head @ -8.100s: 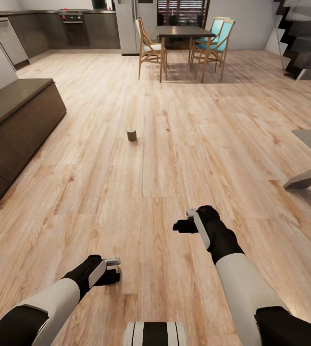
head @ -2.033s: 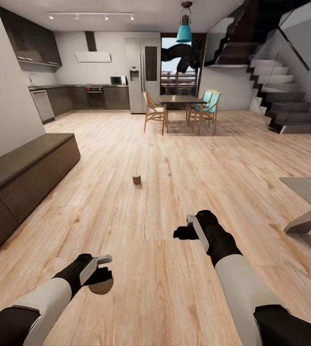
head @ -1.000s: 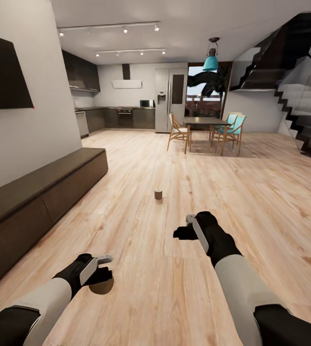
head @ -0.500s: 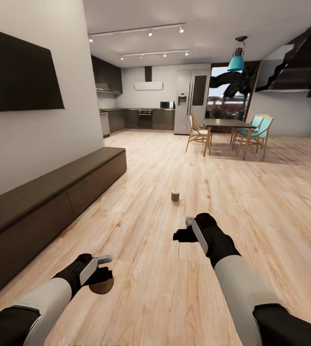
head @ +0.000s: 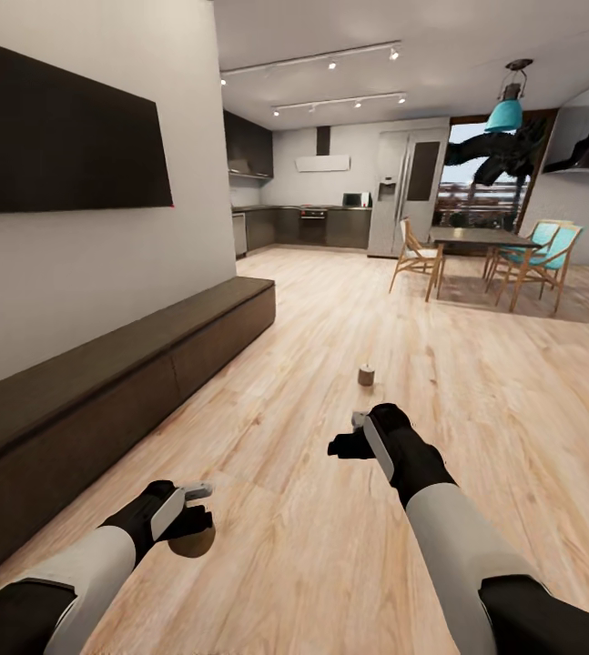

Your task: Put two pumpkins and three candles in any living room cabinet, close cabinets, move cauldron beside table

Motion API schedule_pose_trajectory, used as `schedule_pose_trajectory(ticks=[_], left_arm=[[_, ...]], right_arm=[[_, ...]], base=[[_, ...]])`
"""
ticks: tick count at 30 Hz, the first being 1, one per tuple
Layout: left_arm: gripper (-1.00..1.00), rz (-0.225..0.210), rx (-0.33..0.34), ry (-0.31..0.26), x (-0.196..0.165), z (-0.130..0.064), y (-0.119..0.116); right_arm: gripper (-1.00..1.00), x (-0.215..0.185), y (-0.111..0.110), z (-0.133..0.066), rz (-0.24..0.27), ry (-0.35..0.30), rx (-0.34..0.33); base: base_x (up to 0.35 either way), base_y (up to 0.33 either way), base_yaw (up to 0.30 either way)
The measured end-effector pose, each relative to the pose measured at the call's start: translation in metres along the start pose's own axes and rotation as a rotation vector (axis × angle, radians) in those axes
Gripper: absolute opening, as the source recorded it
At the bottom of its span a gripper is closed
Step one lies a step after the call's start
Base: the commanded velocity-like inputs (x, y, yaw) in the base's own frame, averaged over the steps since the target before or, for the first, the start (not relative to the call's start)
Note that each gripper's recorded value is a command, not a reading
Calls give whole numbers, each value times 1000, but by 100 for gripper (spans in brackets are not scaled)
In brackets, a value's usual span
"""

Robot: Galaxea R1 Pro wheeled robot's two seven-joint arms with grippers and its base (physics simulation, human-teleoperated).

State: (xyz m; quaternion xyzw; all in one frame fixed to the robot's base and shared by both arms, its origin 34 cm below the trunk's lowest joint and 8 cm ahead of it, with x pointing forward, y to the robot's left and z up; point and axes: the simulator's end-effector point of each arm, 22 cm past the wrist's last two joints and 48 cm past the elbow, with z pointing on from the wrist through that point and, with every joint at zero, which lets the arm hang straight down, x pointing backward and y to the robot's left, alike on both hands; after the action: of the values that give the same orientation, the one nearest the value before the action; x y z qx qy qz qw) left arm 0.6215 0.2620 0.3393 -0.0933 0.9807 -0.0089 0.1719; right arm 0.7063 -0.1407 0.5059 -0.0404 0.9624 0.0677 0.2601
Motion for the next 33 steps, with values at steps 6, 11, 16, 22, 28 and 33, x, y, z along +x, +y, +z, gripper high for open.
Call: schedule_pose_trajectory(ticks=[6,11,16,22,28,33], left_arm=[[-100,0,0,-3,-1,-2,-1],[-100,1,1,-7,-2,-3,-1],[-100,1,2,-10,-3,-5,-1],[-100,1,3,-15,-5,-7,-2],[-100,0,4,-19,-6,-9,-2],[-100,0,4,-22,-8,-10,-2]], right_arm=[[100,-1,0,-2,-1,-4,0],[100,-2,0,-4,-1,-7,0],[100,-3,1,-6,-2,-11,0],[100,-5,1,-8,-2,-15,1],[100,-6,1,-10,-3,-19,2],[100,-8,1,-12,-3,-23,2]], base=[[0,0,272],[0,0,270],[0,0,270],[0,0,270],[0,0,270],[0,0,270]])
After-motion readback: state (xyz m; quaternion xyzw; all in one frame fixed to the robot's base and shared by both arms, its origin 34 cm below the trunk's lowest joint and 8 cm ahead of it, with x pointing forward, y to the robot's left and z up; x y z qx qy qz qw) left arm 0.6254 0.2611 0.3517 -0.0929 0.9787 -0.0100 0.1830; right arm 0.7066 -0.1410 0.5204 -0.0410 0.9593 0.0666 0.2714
